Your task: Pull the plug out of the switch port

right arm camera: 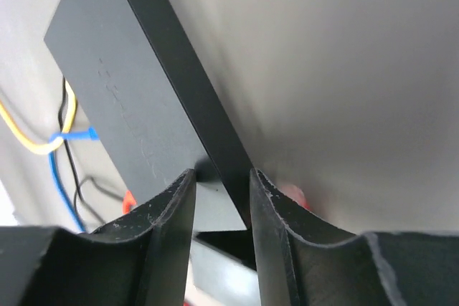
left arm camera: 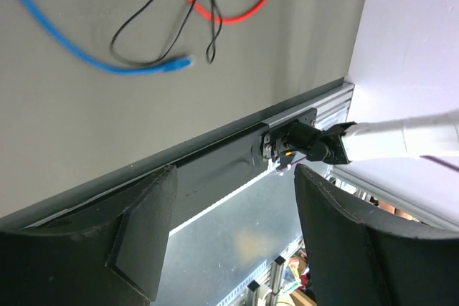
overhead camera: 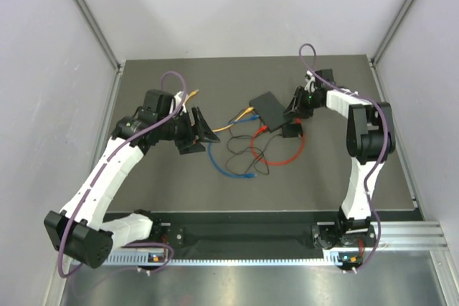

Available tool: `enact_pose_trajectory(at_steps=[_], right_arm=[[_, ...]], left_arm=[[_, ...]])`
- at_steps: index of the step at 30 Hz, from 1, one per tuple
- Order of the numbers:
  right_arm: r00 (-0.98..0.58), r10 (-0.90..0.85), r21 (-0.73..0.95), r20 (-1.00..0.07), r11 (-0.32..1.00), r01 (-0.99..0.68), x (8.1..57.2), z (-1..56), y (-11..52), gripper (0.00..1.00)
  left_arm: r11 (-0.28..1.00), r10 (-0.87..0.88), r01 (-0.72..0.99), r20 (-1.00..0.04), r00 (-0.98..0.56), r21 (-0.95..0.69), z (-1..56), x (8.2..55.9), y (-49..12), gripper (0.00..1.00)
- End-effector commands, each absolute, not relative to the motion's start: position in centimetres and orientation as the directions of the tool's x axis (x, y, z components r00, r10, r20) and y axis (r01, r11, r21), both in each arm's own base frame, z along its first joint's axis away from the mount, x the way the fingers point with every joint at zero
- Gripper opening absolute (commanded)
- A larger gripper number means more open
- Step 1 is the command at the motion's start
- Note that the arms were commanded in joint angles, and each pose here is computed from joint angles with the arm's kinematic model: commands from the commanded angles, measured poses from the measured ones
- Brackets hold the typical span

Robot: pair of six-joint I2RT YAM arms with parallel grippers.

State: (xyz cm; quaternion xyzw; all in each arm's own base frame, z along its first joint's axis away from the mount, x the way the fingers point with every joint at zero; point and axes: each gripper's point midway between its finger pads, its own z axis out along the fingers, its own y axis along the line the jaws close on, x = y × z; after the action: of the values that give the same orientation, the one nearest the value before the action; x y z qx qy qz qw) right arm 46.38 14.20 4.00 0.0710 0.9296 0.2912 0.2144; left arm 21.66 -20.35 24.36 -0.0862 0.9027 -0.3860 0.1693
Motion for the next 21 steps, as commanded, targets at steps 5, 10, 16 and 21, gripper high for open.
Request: enact_pose_trajectory(at_steps=[5, 10, 16, 21], right_arm=[[-0.895, 0.242, 0.547, -0.374, 0.837, -0.003, 42.2, 8.3, 13.8, 0.39], [-0.877, 0.148, 0.419, -0.458, 0.906, -0.065, 40.8, 11.8, 12.7, 0.50], [-0.884, 0.158, 0.498, -0.440, 0.862, -0.094, 38.1, 14.1, 15.4, 0.55], [-0.884, 0.141, 0.533, -0.446, 0.835, -0.136, 37.1, 14.9, 18.6, 0.56]], left_arm=[[0.689, -0.261, 0.038, -0.296, -0.919, -0.723, 24.3, 24.8, -21.6, 0.70], [0.719, -0.224, 0.095, -0.359, -0.906, -0.688, 24.3, 28.1, -22.2, 0.71], [0.680, -0.165, 0.215, -0.432, -0.886, -0.701, 24.0, 32.4, -24.6, 0.64], [0.604, -0.121, 0.297, -0.454, -0.883, -0.739, 23.0, 35.8, -27.4, 0.63]])
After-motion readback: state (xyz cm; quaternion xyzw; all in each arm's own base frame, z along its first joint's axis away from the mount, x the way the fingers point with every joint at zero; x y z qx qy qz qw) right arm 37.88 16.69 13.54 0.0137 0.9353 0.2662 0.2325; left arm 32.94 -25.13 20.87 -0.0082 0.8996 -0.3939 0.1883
